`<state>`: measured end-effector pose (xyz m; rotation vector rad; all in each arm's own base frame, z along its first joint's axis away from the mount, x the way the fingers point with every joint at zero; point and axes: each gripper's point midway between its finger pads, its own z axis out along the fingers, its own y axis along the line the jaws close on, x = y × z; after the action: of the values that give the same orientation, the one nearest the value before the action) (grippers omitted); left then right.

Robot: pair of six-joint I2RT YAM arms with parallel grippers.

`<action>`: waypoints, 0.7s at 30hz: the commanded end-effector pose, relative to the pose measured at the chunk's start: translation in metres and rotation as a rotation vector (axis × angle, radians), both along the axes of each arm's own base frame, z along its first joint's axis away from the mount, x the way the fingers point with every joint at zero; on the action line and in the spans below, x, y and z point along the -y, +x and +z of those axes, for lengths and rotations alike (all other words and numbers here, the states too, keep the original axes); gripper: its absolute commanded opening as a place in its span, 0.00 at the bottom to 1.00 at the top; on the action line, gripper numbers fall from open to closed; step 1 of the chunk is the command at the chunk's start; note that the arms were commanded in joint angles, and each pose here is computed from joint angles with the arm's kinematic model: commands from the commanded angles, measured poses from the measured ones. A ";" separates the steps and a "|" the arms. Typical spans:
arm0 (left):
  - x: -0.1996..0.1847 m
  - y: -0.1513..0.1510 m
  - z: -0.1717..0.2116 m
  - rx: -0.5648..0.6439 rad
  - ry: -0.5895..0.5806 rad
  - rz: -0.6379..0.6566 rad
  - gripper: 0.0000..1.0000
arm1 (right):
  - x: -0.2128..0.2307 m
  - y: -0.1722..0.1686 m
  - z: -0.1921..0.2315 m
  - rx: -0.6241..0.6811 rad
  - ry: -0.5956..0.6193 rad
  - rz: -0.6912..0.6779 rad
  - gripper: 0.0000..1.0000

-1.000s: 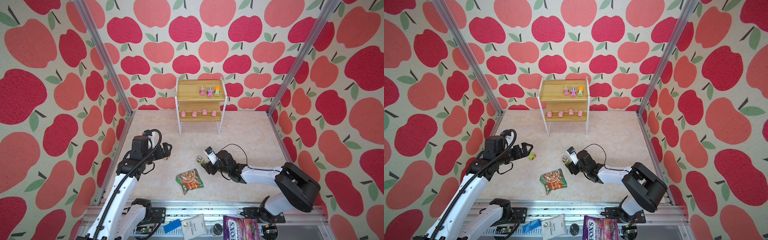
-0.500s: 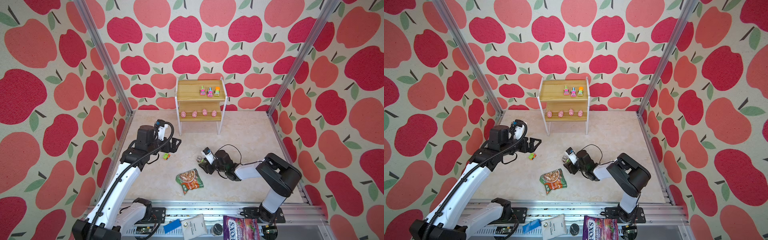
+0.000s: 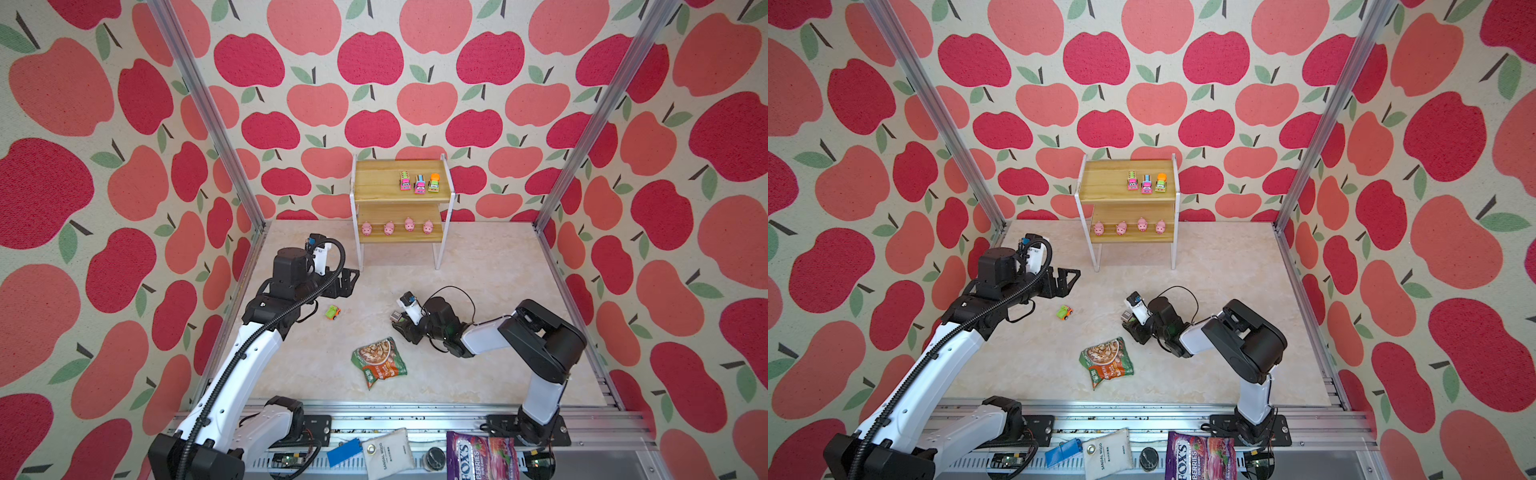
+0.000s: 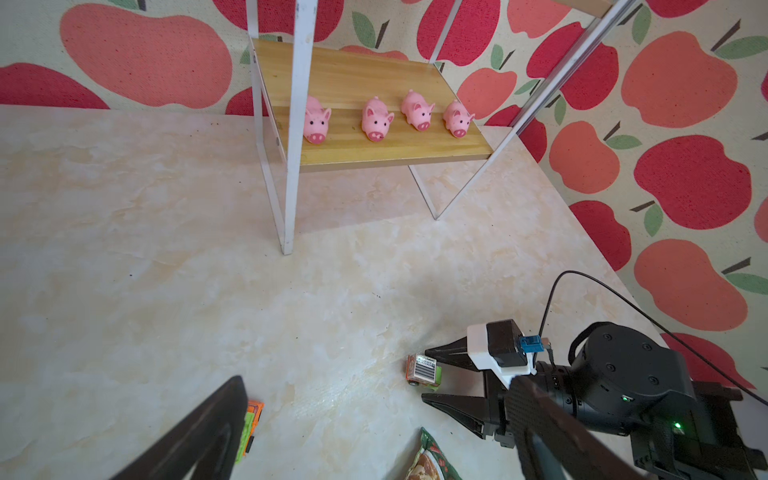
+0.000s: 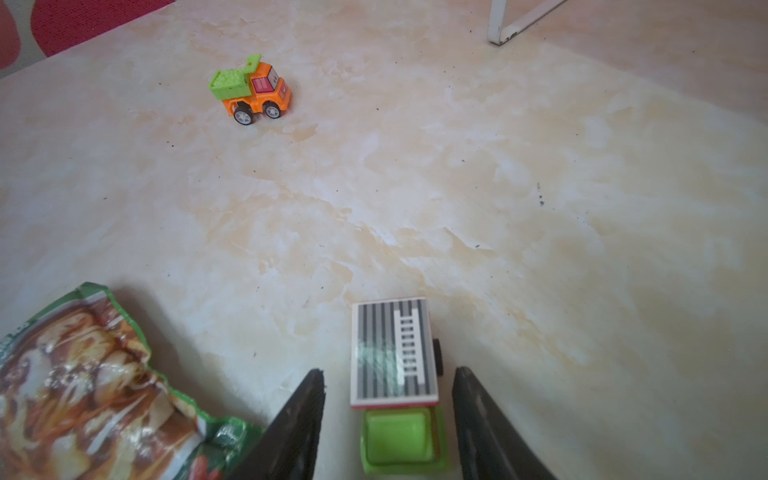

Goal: Place and organize the plastic toys onto the shelf

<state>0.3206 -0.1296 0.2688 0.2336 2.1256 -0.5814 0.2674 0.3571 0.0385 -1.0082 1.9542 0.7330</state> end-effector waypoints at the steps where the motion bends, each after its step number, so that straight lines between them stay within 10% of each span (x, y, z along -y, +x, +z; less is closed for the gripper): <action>1: -0.003 0.006 0.003 -0.012 -0.026 0.020 0.99 | -0.006 0.007 0.002 0.021 0.003 0.012 0.50; 21: -0.047 0.015 0.001 0.002 -0.029 0.230 0.99 | -0.012 0.003 0.008 0.082 -0.041 -0.011 0.29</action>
<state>0.3332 -0.0905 0.2648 0.0164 2.1377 -0.4942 0.2670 0.3661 0.0329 -1.0375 1.9367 0.6805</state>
